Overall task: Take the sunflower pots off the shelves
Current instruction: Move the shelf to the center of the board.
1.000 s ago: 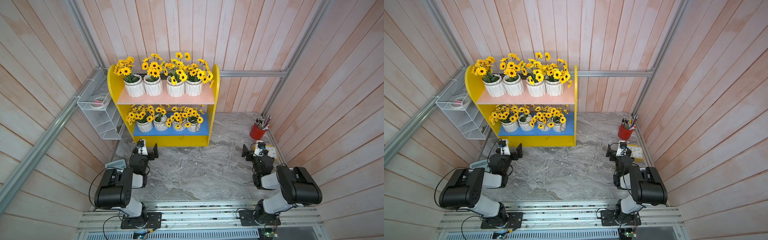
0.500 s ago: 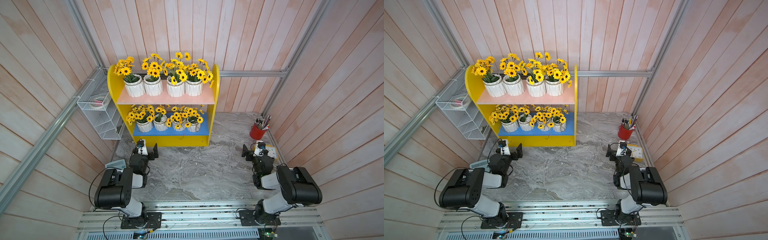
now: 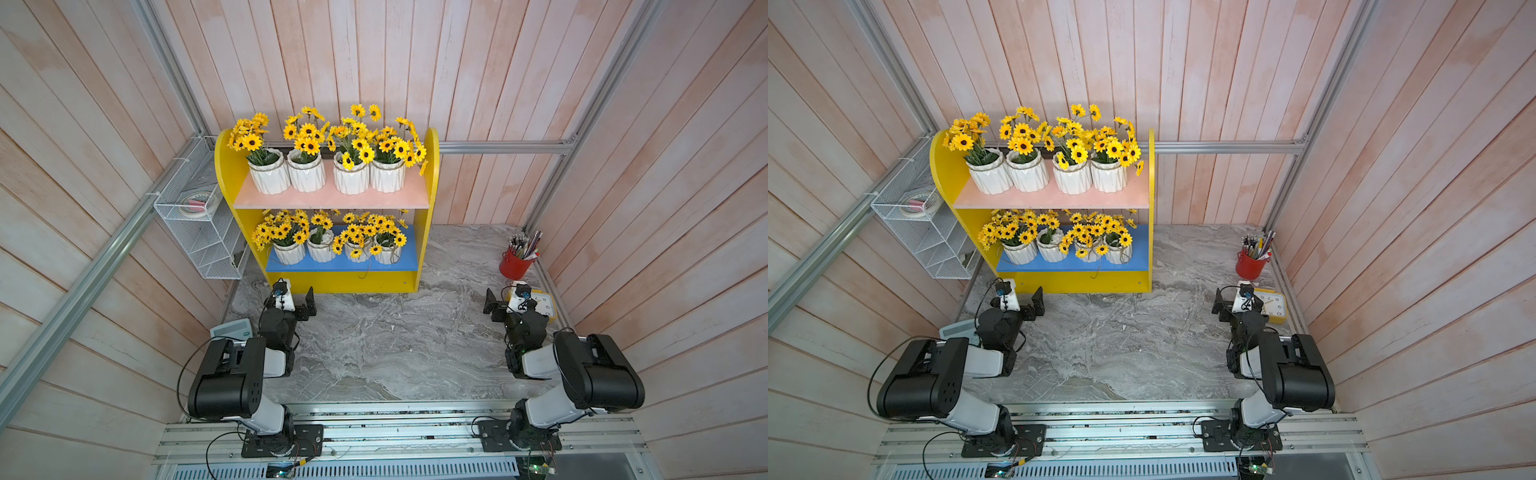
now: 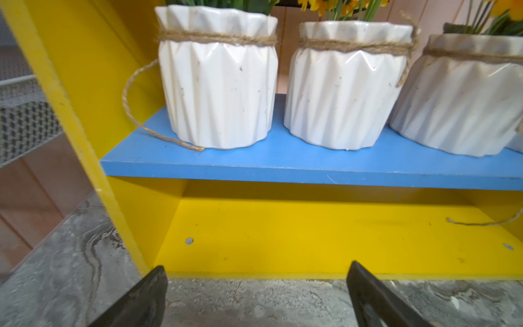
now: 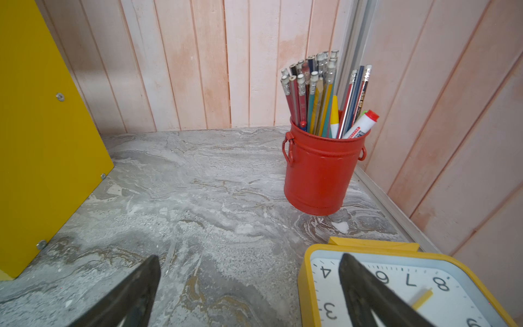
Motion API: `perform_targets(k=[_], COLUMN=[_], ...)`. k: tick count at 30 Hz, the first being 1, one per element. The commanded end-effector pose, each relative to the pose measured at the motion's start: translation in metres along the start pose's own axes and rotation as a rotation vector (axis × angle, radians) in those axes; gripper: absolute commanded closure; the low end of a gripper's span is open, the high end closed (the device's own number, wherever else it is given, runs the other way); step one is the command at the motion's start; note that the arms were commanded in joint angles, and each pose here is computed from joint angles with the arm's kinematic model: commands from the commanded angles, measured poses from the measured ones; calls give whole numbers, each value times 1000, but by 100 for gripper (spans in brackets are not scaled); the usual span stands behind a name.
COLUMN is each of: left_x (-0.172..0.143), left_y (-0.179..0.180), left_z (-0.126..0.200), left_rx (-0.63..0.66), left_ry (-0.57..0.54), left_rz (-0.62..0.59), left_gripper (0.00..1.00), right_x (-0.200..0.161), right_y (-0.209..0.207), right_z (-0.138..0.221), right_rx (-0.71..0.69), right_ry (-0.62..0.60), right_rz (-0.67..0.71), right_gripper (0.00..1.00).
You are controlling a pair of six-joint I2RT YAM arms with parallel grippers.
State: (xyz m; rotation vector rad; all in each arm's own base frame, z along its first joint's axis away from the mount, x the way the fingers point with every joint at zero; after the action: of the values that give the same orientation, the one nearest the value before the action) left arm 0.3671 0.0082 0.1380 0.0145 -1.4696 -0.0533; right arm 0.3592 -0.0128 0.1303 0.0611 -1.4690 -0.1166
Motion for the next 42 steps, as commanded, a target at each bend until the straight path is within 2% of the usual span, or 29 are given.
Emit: perform_targets(k=[1,3,5,8,11,12,14,16,18,19,22,24,26,29,34,40,42], left_x=[32,43,59,83,98,103,118,133,143,144,136,132,122,107,98,101,109], left_y=[6,4,5,12,14,15,22,29,24,21,26,21,23,33,46,63,69], left_z=[23,31,39,51,60,62,68,75,79,82,91,89,83,76,67,60,58], left_rx=[55,63,80,122,133,135,170,212,172,153,164,94,98,180,270,343,362], left_ry=[-101,-100,-105,-108,-97,-84,-75,-56,-40,-33,-103,-101,-53,35,133,151,147], left_rz=[-2,10,15,31,55,87,199,365,402,398,548,573,590,581,552,507,480], left_gripper=[0,0,0,0,0,0,0,0,0,0,0,0,0,2,7,14,14], right_x=[25,40,64,98,114,118,122,131,128,128,126,129,134,155,194,206,205], right_y=[6,25,45,62,70,73,68,73,56,54,67,85,114,164,228,264,267], right_z=[-2,-3,3,8,5,5,6,12,17,20,13,10,9,16,23,7,-3], right_rx=[-22,14,39,42,57,64,40,161,174,218,286,344,399,485,634,667,634], right_ry=[-25,-20,-71,-113,-82,-62,-9,13,1,-5,61,92,109,77,17,-2,-1], right_rz=[27,96,140,102,22,-34,-244,-350,-530,-566,-531,-503,-453,-346,-276,-238,-235], right_gripper=[2,2,2,2,2,2,2,2,2,2,26,31,36,36,35,34,34])
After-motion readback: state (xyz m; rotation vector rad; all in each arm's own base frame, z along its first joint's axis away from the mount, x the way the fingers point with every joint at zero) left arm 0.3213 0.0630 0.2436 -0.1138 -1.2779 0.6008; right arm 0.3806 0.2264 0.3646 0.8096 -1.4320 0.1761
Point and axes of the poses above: each gripper's point midway between its finger pads, its own z axis back along the fingers, its own y axis along the line the jaws close on, x = y × z, the point moved 1 cm from there along z, back along the fingers, and after that the axes turned 5 degrees about -z, right-handed, at the moved point
